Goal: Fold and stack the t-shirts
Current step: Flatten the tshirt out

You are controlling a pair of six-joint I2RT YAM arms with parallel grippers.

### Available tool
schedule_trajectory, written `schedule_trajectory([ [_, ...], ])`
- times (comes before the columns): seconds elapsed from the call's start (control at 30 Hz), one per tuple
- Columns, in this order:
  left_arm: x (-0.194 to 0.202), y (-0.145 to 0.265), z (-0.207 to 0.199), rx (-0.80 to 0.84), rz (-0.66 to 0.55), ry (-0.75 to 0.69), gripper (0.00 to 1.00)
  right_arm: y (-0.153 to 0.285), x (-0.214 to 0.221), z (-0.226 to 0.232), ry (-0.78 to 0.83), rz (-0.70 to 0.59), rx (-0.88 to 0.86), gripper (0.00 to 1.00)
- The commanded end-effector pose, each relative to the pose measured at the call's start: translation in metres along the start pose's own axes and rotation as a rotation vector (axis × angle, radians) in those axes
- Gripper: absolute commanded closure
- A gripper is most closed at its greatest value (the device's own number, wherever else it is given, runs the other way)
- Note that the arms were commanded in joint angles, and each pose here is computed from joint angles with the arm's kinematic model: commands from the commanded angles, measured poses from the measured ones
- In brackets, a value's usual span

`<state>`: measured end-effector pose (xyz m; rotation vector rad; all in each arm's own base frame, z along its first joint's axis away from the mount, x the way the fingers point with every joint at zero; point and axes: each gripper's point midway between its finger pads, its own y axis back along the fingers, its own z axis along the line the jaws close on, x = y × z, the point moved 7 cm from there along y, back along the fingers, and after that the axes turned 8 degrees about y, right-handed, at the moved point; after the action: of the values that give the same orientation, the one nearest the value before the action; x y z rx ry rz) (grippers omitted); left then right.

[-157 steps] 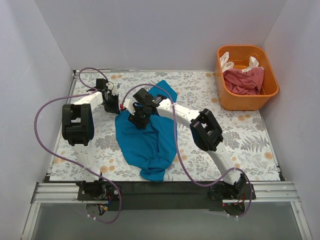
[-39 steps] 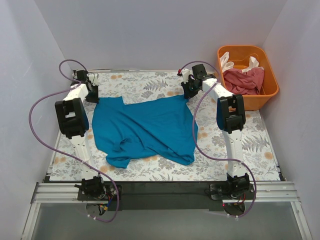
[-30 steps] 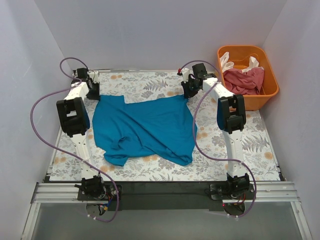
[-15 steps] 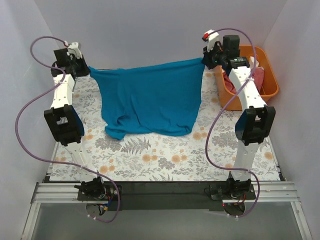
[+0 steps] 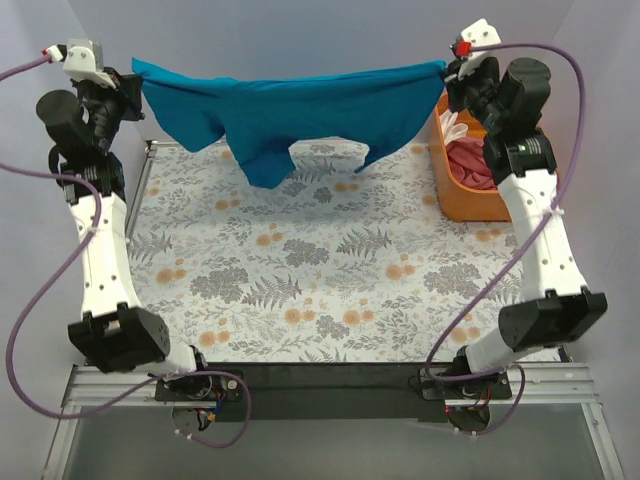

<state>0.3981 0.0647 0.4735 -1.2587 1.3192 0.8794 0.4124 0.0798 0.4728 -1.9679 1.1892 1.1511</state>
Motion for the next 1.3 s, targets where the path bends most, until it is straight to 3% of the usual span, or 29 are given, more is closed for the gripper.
schedule_trajectory([
  [0.0,-0.063,0.049,-0.029,0.001,-0.254,-0.14,1.0,0.047,-0.041,-0.019,0.064,-0.132,0.179,0.99],
  [0.07,-0.059,0.064,-0.032,-0.026,-0.276,-0.157,1.0,0.08,-0.06,-0.019,0.091,-0.181,0.22,0.99],
  [0.37,-0.121,0.147,-0.069,-0.145,-0.549,-0.238,1.0,0.188,-0.11,-0.015,0.21,-0.38,0.421,0.99],
  [0.53,-0.156,0.171,-0.086,-0.154,-0.655,-0.299,1.0,0.225,-0.139,-0.022,0.262,-0.461,0.526,0.99],
  [0.63,-0.16,0.179,-0.094,-0.13,-0.658,-0.365,1.0,0.232,-0.147,-0.025,0.276,-0.483,0.545,0.99],
  [0.77,-0.14,0.171,-0.089,-0.107,-0.539,-0.403,1.0,0.215,-0.128,-0.02,0.297,-0.429,0.507,0.99],
  [0.83,-0.116,0.16,-0.082,-0.084,-0.417,-0.394,1.0,0.197,-0.101,-0.012,0.303,-0.367,0.454,0.99],
  [1.0,-0.02,0.134,-0.058,0.0,-0.083,-0.302,1.0,0.147,-0.033,0.012,0.305,-0.246,0.3,0.99],
  [1.27,0.104,0.087,-0.014,-0.025,0.248,-0.102,1.0,0.059,0.089,0.051,0.239,-0.038,0.071,0.99],
])
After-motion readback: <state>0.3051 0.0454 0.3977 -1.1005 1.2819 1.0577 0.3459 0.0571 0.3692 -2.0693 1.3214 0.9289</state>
